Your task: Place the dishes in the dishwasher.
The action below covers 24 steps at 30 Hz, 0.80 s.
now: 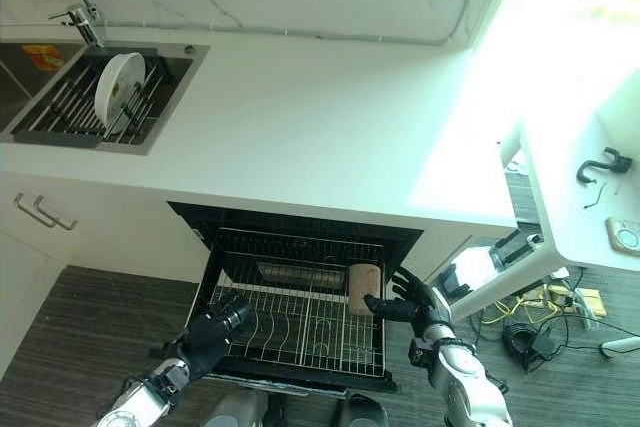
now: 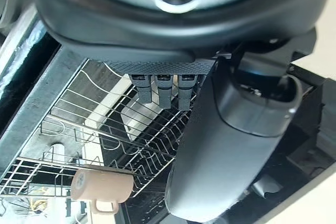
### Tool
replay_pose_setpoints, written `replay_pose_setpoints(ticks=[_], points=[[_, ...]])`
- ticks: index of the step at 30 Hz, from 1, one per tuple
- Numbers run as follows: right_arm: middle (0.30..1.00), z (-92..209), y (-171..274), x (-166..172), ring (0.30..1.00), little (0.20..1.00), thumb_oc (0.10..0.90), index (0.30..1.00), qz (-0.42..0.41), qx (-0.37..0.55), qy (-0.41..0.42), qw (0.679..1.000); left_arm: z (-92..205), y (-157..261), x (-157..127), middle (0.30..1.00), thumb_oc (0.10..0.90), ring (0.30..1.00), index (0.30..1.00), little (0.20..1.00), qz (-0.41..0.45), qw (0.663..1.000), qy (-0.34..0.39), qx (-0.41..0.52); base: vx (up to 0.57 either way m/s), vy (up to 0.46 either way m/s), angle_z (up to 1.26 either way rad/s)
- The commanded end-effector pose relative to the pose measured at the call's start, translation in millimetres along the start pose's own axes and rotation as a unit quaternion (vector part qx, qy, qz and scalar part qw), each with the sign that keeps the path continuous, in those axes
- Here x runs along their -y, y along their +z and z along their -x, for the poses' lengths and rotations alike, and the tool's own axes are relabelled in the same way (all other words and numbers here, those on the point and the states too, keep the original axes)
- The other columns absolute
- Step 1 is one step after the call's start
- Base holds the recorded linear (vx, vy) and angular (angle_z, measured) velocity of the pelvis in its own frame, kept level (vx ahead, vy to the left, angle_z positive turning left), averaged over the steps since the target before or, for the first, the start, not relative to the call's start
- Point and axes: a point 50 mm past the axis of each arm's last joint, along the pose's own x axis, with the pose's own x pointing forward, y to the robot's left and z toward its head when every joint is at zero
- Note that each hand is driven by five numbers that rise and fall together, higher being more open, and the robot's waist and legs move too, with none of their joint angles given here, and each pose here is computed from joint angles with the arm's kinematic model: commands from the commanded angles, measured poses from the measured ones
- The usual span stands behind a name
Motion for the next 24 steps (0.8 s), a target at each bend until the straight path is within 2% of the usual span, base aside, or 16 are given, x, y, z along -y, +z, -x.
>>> replay_pose_setpoints(ticks=[1, 5, 9, 15, 18, 21, 24], points=[[0.900, 6, 50, 11, 0.900, 0.900, 0.800, 0.900, 0.024, 0.112, 0.020, 0.993, 15, 13, 6, 0.900, 0.800, 0.900, 0.900, 0.900, -0.030, 0.997, -0.038, 0.058, -0.01, 0.009, -0.06], [0.900, 24, 50, 17, 0.900, 0.900, 0.800, 0.900, -0.014, 0.128, 0.031, 0.991, 22, 36, 16, 0.900, 0.800, 0.900, 0.900, 0.900, -0.058, 0.987, -0.071, 0.136, -0.02, -0.003, -0.05], [0.900, 43, 50, 25, 0.900, 0.900, 0.800, 0.900, -0.054, 0.155, 0.043, 0.986, 38, 67, 32, 0.900, 0.800, 0.900, 0.900, 0.900, -0.099, 0.961, -0.107, 0.235, -0.03, -0.042, 0.02], [0.900, 61, 57, 32, 0.900, 0.900, 0.800, 0.900, -0.051, 0.178, 0.057, 0.981, 65, 95, 41, 0.900, 0.800, 0.900, 0.900, 0.900, -0.143, 0.928, -0.126, 0.321, -0.01, -0.093, 0.04], [0.900, 65, 64, 37, 0.900, 0.900, 0.800, 0.900, -0.041, 0.189, 0.044, 0.980, 72, 100, 47, 0.900, 0.800, 0.900, 0.900, 0.900, -0.137, 0.920, -0.147, 0.336, -0.05, -0.001, 0.06], [0.900, 61, 82, 46, 0.900, 0.900, 0.800, 0.900, -0.034, 0.217, 0.017, 0.975, 69, 104, 59, 0.900, 0.800, 0.900, 0.900, 0.900, -0.122, 0.909, -0.188, 0.350, -0.19, 0.209, 0.13], [0.900, 55, 109, 46, 0.900, 0.900, 0.800, 0.900, -0.030, 0.258, 0.017, 0.965, 68, 109, 68, 0.900, 0.800, 0.900, 0.900, 0.900, -0.115, 0.896, -0.206, 0.377, -0.29, 0.568, -0.04]])
